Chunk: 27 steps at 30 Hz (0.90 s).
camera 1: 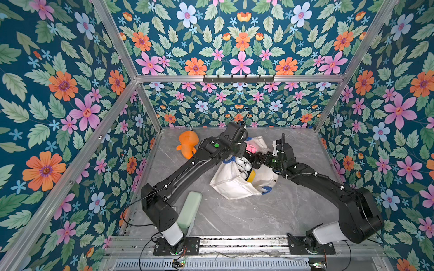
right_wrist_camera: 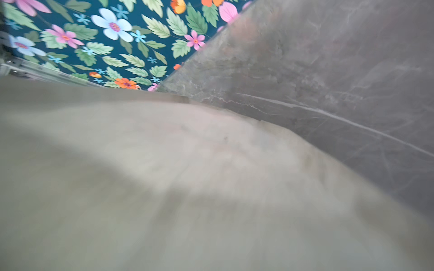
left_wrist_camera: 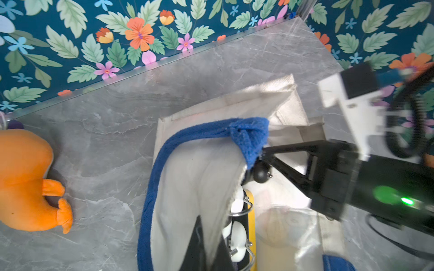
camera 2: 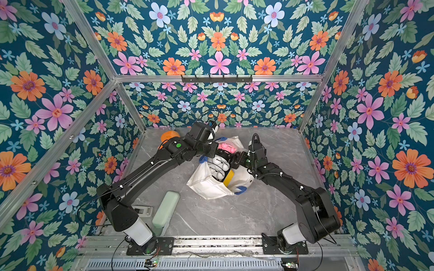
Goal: Take the alarm clock out of the canvas bag
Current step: Pick up the alarm from the canvas bag.
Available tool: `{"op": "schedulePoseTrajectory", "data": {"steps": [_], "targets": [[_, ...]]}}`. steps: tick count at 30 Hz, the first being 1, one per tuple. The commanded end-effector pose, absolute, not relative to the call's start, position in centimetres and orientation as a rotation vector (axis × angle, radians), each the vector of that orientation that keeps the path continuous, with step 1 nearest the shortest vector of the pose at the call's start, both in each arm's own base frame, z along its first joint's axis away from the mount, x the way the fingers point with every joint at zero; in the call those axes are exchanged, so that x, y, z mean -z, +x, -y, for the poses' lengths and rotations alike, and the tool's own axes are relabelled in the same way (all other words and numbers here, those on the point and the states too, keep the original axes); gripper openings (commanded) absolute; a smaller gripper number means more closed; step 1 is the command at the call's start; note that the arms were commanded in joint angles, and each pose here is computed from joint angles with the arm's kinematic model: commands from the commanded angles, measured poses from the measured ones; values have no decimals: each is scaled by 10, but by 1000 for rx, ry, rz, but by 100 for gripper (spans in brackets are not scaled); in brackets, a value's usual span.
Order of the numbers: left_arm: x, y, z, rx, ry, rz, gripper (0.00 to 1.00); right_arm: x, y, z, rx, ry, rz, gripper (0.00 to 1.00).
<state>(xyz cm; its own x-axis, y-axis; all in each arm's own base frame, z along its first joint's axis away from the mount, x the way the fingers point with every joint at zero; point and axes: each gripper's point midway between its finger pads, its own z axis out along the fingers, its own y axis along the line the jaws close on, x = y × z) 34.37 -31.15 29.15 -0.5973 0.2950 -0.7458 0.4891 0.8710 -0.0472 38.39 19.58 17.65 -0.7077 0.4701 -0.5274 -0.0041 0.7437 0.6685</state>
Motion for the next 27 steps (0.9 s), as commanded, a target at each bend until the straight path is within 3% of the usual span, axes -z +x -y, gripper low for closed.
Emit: {"op": "schedulePoseTrajectory", "data": {"steps": [1,10,19,27], "targets": [[-312,356,311,306,500,-2166,0,-180,369,-186,-792,329,-2264,0],[-311,358,310,287,503,-2168,0,-166,344,-178,-747,356,-2391,0],[-312,355,308,284,512,-2174,0,-145,348,-183,-727,373,-2481,0],[-313,353,309,299,519,-2176,0,-137,351,-183,-711,397,-2496,14]]}}
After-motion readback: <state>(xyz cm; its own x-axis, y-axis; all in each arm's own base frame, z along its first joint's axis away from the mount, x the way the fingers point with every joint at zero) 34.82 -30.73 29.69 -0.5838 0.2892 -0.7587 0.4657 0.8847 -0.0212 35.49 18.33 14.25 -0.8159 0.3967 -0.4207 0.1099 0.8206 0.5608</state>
